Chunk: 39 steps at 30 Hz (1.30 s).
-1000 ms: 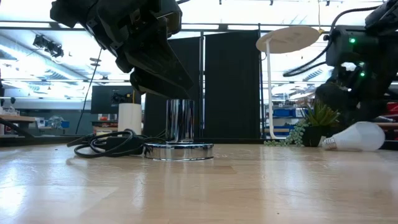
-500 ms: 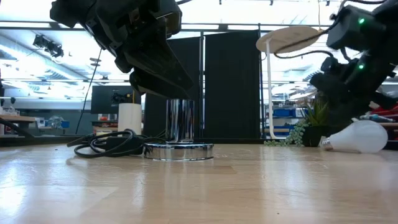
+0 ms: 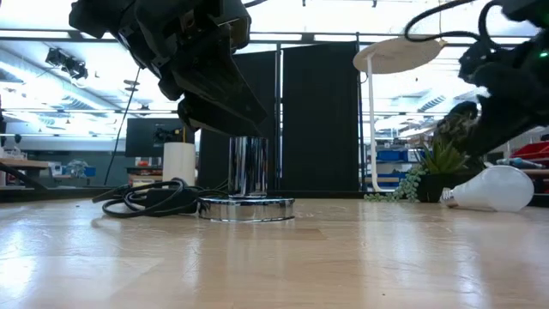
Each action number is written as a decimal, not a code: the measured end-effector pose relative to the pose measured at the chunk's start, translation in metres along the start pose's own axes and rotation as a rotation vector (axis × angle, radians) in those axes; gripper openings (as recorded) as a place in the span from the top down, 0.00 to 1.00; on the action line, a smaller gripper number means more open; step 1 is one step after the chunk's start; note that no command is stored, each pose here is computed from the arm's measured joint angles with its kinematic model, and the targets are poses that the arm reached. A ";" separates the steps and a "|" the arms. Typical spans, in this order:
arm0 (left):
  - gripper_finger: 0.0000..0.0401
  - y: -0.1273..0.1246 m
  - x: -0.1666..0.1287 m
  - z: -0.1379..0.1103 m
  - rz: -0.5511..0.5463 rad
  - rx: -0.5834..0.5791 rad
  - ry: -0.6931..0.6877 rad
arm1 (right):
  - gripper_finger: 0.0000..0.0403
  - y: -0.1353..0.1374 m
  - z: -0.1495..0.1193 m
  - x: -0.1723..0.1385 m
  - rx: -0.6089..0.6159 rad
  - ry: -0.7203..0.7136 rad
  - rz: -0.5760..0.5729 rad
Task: Screw lightbulb
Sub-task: Insert the light bulb into the lamp
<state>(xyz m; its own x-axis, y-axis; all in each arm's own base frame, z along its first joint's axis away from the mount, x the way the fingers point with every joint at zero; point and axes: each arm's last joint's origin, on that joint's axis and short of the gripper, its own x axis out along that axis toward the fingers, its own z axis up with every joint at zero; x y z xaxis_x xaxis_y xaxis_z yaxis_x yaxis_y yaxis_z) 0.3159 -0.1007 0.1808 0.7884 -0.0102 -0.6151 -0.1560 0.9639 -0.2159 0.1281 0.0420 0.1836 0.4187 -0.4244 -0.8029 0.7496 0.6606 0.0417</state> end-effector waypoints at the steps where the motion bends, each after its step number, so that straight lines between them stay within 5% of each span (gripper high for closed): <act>1: 0.38 0.000 0.000 0.000 0.000 0.000 0.000 | 0.66 -0.001 -0.004 0.001 -0.014 0.002 -0.004; 8: 0.38 0.000 0.000 0.000 -0.001 -0.001 -0.003 | 0.50 -0.015 -0.035 0.023 0.076 -0.061 -0.028; 16: 0.38 -0.001 0.000 0.000 -0.029 -0.012 0.010 | 0.33 0.000 -0.043 0.021 0.114 -0.094 0.141; 29: 0.38 -0.001 0.000 0.000 -0.042 -0.002 0.017 | 0.18 0.022 -0.064 0.039 -0.065 -0.156 0.102; 39: 0.38 -0.001 0.000 0.000 -0.038 -0.003 0.016 | 0.19 0.033 -0.086 0.068 -0.159 -0.369 -0.015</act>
<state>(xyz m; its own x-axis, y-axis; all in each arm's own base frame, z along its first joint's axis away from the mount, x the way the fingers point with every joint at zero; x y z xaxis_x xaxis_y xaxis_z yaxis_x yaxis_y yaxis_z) 0.3159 -0.1020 0.1809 0.7844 -0.0508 -0.6182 -0.1280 0.9619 -0.2416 0.1373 0.0878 0.0788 0.5860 -0.6097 -0.5337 0.6806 0.7278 -0.0843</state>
